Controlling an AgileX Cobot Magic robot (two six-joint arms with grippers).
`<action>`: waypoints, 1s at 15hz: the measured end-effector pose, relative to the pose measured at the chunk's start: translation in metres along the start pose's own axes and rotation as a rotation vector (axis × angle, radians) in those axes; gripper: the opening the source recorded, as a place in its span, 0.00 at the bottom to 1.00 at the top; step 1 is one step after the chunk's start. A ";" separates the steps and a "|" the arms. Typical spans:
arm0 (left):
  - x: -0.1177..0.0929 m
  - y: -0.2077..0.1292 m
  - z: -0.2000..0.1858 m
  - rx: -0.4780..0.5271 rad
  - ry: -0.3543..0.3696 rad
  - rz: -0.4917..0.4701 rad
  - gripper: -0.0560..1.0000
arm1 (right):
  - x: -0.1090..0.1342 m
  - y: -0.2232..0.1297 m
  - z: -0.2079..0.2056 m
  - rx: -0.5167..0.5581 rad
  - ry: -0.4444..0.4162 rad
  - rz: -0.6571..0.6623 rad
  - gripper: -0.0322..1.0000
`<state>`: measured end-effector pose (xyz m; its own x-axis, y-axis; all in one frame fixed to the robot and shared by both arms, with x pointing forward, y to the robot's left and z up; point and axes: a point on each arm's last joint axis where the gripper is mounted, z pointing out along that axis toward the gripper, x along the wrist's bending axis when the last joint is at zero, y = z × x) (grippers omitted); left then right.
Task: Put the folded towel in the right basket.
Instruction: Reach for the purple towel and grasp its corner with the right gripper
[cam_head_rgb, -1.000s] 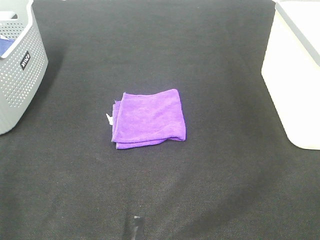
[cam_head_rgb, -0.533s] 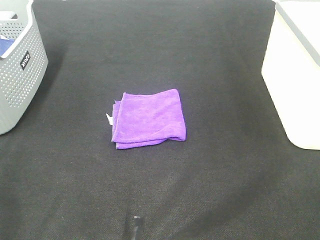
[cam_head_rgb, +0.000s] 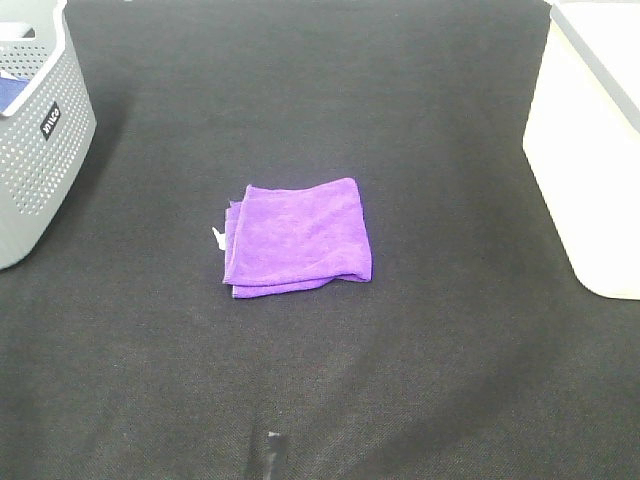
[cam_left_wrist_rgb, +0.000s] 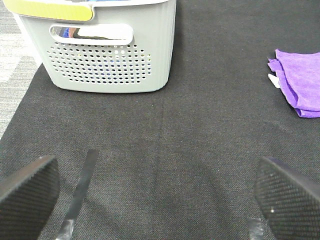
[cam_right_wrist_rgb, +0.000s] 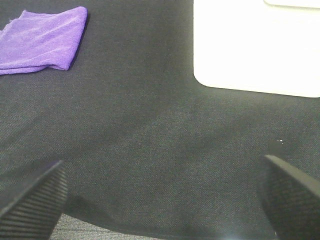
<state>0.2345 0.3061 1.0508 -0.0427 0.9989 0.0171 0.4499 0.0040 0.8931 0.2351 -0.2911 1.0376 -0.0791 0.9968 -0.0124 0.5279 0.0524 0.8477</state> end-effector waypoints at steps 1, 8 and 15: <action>0.000 0.000 0.000 0.000 0.000 0.000 0.99 | 0.000 0.000 0.000 0.000 0.000 0.000 0.98; 0.000 0.000 0.000 0.000 0.000 0.000 0.99 | -0.001 0.000 0.000 0.001 -0.010 -0.023 0.98; 0.000 0.000 0.000 0.000 0.000 0.000 0.99 | -0.001 0.000 0.000 0.001 -0.007 -0.022 0.98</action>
<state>0.2345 0.3061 1.0508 -0.0427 0.9989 0.0171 0.4499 0.0040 0.8931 0.2351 -0.2917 1.0375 -0.0844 0.9958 -0.0344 0.5268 0.0739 0.8467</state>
